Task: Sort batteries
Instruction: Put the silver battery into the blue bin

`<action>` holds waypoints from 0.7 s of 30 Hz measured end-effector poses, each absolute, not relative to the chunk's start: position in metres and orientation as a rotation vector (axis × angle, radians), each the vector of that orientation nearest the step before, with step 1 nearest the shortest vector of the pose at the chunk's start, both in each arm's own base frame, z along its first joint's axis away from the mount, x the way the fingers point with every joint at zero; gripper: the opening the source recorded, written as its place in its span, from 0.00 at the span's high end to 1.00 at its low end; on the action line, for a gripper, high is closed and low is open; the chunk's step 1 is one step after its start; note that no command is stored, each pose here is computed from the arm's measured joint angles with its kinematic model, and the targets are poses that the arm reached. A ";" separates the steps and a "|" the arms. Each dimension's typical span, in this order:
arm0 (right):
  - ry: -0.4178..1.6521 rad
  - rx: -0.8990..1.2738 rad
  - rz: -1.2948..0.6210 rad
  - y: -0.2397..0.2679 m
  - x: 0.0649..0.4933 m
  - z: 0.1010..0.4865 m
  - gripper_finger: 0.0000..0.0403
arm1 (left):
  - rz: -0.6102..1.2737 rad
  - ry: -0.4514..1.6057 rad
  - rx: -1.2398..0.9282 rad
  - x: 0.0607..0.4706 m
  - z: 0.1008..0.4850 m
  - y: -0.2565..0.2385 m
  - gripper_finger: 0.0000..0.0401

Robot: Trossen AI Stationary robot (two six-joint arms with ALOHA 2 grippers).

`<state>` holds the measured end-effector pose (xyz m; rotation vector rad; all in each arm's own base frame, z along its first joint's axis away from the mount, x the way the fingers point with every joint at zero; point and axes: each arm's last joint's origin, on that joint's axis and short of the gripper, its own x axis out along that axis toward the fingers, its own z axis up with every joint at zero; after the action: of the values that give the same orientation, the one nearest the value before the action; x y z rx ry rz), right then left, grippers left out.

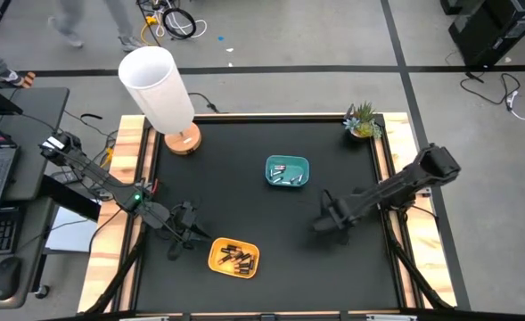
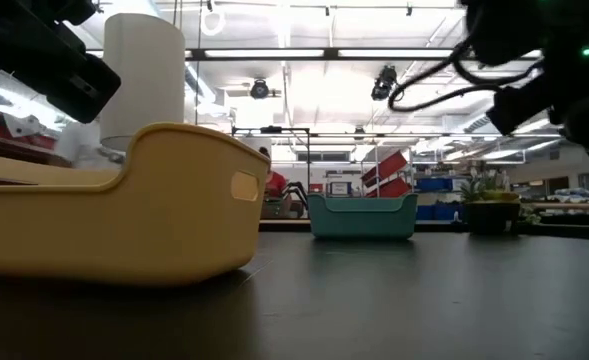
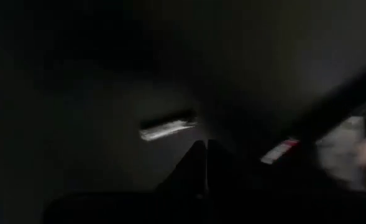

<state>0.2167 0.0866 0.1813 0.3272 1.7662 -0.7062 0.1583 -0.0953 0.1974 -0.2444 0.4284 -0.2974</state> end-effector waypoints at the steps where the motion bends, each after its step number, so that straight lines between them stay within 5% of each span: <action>1: 1.734 0.354 -0.715 0.091 0.214 0.179 0.97 | -0.297 0.428 -0.244 0.158 0.197 -0.095 0.83; 13: 1.146 0.613 -0.977 0.136 0.189 0.168 0.61 | -0.279 0.423 -0.242 0.159 0.197 -0.095 0.83; 21: 0.981 0.638 -1.165 0.147 0.192 0.138 0.58 | -0.224 0.402 -0.234 0.159 0.198 -0.093 0.83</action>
<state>0.1917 0.1474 0.1380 0.6384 0.9813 -1.1647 0.1593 -0.0933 0.1980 -0.2338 0.4017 -0.2242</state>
